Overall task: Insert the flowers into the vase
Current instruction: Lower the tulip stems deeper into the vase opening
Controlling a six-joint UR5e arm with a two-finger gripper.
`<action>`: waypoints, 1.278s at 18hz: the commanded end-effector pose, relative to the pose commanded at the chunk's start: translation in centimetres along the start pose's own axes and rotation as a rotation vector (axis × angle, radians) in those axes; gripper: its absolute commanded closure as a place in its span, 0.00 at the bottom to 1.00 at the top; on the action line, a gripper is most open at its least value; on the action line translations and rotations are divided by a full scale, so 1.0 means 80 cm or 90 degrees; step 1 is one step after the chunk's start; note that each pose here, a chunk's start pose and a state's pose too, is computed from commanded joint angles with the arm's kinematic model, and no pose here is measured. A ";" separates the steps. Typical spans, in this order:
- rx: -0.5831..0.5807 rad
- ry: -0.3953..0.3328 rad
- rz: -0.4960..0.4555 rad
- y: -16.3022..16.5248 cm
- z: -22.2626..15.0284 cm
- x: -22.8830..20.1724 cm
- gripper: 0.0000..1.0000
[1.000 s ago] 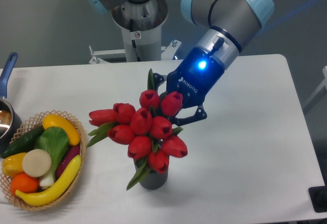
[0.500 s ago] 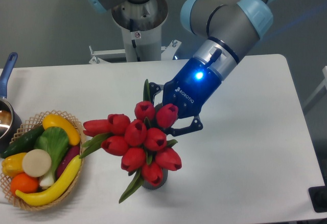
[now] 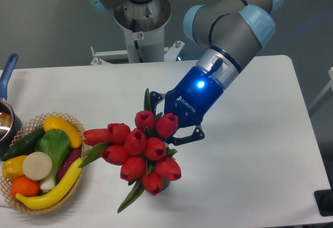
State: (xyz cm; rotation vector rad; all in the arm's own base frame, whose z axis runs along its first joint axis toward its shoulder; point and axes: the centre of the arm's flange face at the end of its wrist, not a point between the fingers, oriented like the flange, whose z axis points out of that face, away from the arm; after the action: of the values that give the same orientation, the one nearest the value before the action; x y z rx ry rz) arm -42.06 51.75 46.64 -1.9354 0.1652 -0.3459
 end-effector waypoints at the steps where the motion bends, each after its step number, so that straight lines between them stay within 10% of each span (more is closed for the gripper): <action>1: 0.000 0.000 -0.001 0.001 0.000 0.000 0.86; 23: -0.013 0.014 0.020 0.063 0.029 0.009 0.86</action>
State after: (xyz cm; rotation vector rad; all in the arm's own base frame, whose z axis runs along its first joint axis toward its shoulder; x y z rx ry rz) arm -40.40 51.69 41.28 -1.9479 0.2141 -0.3452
